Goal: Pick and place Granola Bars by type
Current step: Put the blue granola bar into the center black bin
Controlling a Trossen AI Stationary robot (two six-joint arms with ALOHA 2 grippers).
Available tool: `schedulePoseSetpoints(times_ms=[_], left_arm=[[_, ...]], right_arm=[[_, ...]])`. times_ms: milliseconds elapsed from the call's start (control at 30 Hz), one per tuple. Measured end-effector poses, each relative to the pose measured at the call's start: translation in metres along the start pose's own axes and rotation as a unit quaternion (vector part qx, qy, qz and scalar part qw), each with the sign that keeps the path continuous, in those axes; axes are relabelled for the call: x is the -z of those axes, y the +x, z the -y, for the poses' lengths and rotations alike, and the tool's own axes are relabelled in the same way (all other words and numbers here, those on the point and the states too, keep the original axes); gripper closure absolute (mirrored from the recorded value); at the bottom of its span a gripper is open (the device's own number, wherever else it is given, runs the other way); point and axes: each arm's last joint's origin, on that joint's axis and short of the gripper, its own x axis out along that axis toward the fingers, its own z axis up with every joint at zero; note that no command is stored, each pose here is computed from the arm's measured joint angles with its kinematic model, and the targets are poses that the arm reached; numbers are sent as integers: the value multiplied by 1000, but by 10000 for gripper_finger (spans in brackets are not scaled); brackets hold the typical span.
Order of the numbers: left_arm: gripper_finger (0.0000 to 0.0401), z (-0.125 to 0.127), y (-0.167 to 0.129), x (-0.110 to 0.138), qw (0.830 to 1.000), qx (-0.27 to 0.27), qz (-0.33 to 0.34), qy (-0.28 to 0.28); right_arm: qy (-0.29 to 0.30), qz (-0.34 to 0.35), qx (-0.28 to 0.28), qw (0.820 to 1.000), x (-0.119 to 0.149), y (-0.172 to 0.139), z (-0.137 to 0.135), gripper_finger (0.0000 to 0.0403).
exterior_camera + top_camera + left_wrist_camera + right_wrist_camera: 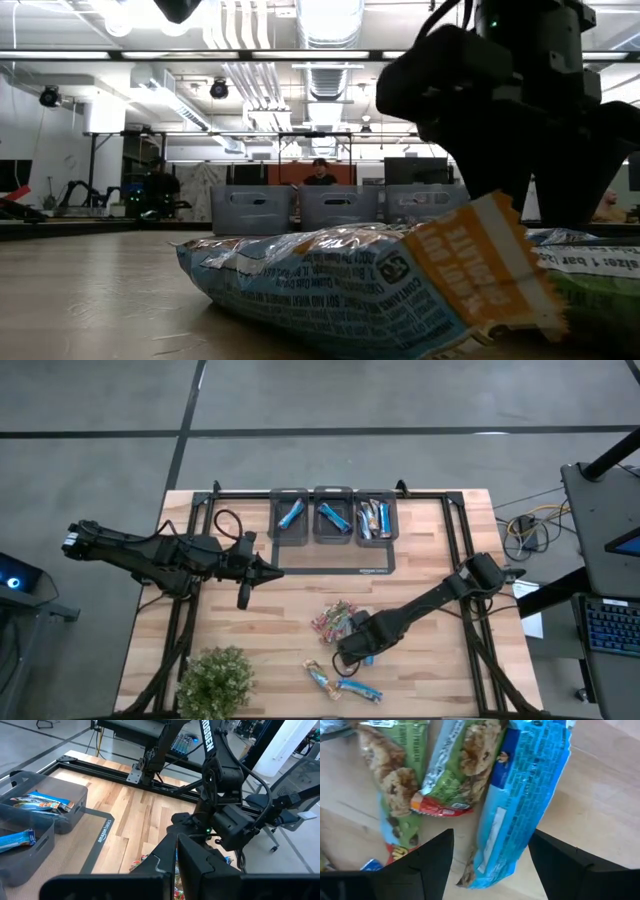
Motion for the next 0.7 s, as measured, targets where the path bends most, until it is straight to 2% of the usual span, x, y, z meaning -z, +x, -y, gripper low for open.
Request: schedulePoseSetpoints(times_ms=[267, 700], left_arm=[[401, 0, 0, 0, 1000, 0, 0, -3], [401, 0, 0, 0, 1000, 0, 1, -5]], right_arm=[[2, 1, 15, 1000, -1, 7, 7, 165], [2, -1, 2, 1000, 0, 10, 7, 165]])
